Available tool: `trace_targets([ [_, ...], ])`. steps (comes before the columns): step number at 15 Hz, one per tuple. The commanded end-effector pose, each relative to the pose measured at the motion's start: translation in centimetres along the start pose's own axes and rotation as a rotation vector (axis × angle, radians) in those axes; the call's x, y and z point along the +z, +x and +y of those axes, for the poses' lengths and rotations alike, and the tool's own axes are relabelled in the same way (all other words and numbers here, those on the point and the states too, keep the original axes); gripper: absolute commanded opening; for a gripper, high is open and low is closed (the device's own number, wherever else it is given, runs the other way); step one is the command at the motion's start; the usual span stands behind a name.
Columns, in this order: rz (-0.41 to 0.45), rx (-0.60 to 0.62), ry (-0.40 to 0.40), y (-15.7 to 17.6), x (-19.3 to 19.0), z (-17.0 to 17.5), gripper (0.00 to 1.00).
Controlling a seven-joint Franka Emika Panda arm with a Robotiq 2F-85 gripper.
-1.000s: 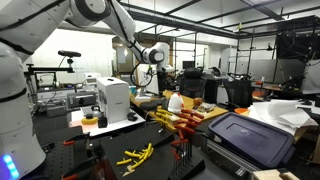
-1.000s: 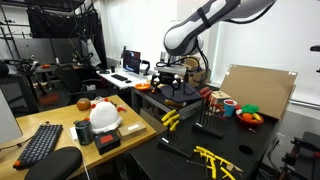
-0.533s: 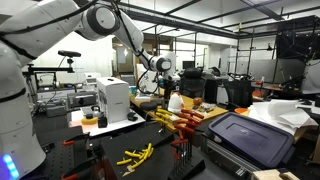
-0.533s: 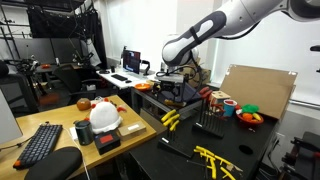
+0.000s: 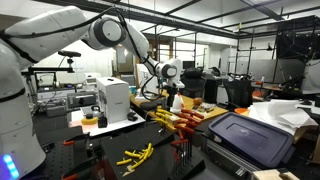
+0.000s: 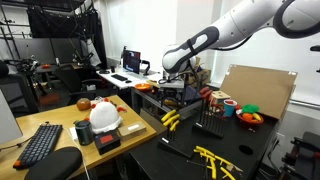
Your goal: Put the metal object with the yellow handle farthest from you on the table
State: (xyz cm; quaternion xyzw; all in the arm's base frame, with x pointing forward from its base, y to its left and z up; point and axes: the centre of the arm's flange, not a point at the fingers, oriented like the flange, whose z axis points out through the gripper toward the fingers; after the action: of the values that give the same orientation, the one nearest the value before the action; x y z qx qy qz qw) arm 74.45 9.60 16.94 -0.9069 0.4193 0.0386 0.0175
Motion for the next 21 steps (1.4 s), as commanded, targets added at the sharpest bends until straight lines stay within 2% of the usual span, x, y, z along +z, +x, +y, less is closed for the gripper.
trace_targets([
  [1, -0.048, 0.037, -0.019, 1.7, 1.6, -1.5, 1.0],
  [7, -0.101, 0.057, -0.023, 2.4, 4.2, -1.5, 1.0],
  [8, -0.104, 0.057, -0.024, 2.3, 4.4, -1.5, 0.75],
  [9, -0.105, 0.052, -0.023, 2.2, 4.6, -1.7, 0.74],
  [18, -0.087, 0.055, -0.041, 2.0, 3.3, -1.1, 0.05],
  [21, -0.07, 0.058, -0.059, 1.2, 2.5, -0.8, 0.06],
])
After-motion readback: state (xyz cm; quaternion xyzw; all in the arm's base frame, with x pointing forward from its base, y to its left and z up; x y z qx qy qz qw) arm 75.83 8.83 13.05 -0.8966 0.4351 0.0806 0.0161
